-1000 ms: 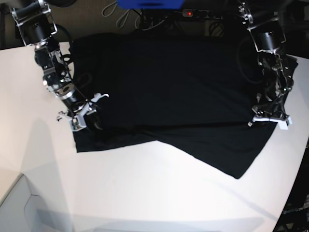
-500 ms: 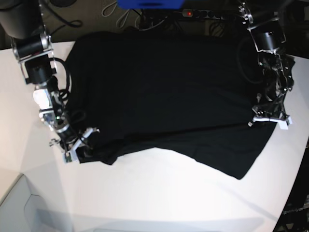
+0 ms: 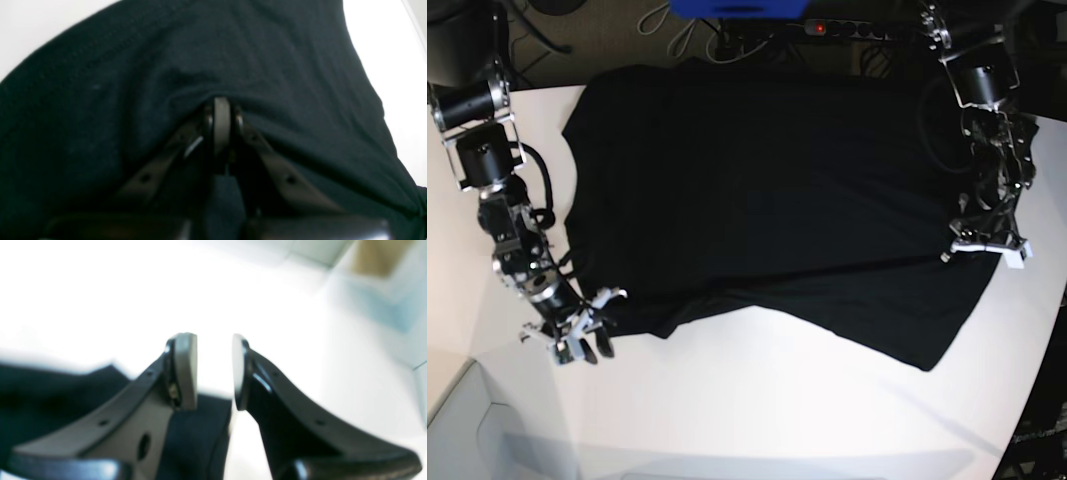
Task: Layout the t-shirt on the table in an organized manner, then fold the t-shirt properly
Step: 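Pull the gripped shirt edge with the right gripper to unfold it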
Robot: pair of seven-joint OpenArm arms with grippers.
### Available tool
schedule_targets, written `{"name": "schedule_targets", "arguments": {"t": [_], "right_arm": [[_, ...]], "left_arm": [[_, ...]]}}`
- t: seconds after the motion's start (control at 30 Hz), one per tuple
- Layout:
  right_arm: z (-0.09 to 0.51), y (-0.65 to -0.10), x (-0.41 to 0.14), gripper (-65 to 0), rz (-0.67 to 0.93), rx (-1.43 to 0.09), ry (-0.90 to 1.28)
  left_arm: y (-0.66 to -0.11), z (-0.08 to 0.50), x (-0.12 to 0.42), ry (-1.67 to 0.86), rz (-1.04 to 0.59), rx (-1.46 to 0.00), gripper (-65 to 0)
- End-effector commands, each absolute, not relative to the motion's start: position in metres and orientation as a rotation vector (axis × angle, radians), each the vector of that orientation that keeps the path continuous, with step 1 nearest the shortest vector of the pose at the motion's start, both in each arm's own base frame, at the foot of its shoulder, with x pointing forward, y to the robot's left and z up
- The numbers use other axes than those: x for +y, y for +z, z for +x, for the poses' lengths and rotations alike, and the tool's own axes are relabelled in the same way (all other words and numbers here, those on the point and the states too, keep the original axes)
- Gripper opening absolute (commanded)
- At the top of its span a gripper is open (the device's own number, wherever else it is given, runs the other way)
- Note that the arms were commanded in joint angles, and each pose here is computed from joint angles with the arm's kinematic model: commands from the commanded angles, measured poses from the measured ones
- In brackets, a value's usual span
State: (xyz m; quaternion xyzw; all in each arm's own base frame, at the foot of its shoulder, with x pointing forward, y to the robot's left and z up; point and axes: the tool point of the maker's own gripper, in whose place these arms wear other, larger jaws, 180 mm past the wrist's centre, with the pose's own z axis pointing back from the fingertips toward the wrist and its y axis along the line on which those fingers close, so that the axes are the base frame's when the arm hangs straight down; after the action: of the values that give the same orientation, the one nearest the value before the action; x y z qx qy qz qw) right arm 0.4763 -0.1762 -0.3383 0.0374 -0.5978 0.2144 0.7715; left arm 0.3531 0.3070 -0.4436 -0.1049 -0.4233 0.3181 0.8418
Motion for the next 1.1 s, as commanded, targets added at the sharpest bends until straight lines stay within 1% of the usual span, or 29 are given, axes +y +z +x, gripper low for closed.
{"name": "schedule_targets", "arguments": {"t": [0.0,0.07,0.2,0.27,0.5,0.6,0.67,0.77,0.83,0.93,1.07], "right_arm": [[0.485,-0.312,-0.18,-48.5,0.068,-1.364,0.487],[0.475,-0.32,-0.184,-44.9,0.063,-1.343,0.505],[0.461,-0.338,-0.197,-32.8,0.046,-1.296,0.504],[0.455,-0.345,-0.2,-29.8,0.046,-1.281,0.505],[0.445,-0.36,-0.2,-30.3,0.055,-1.246,0.504],[0.443,-0.369,-0.201,-30.3,0.022,-1.219,0.545],[0.44,-0.38,-0.193,-30.7,0.001,-1.191,0.6],[0.436,-0.399,-0.192,-33.8,-0.042,-1.137,0.661],[0.433,-0.409,-0.189,-36.9,-0.058,-1.109,0.694],[0.433,-0.41,-0.186,-43.3,-0.061,-1.106,0.709],[0.444,-0.398,-0.187,-50.3,-0.073,-1.133,0.709]], "left_arm": [[-0.464,0.333,0.31,0.675,-0.165,-0.773,-64.8],[-0.464,0.333,0.31,0.675,-0.165,-0.773,-64.8],[-0.464,0.333,0.31,0.675,-0.165,-0.773,-64.8],[-0.464,0.333,0.31,0.675,-0.165,-0.773,-64.8],[-0.464,0.333,0.31,0.675,-0.165,-0.773,-64.8],[-0.464,0.333,0.31,0.675,-0.165,-0.773,-64.8],[-0.464,0.333,0.31,0.675,-0.165,-0.773,-64.8],[-0.464,0.333,0.309,0.676,-0.167,-0.773,-64.8],[-0.464,0.333,0.309,0.676,-0.167,-0.773,-64.8],[-0.464,0.333,0.309,0.676,-0.167,-0.773,-64.8],[-0.465,0.333,0.308,0.677,-0.17,-0.772,-64.8]]}}
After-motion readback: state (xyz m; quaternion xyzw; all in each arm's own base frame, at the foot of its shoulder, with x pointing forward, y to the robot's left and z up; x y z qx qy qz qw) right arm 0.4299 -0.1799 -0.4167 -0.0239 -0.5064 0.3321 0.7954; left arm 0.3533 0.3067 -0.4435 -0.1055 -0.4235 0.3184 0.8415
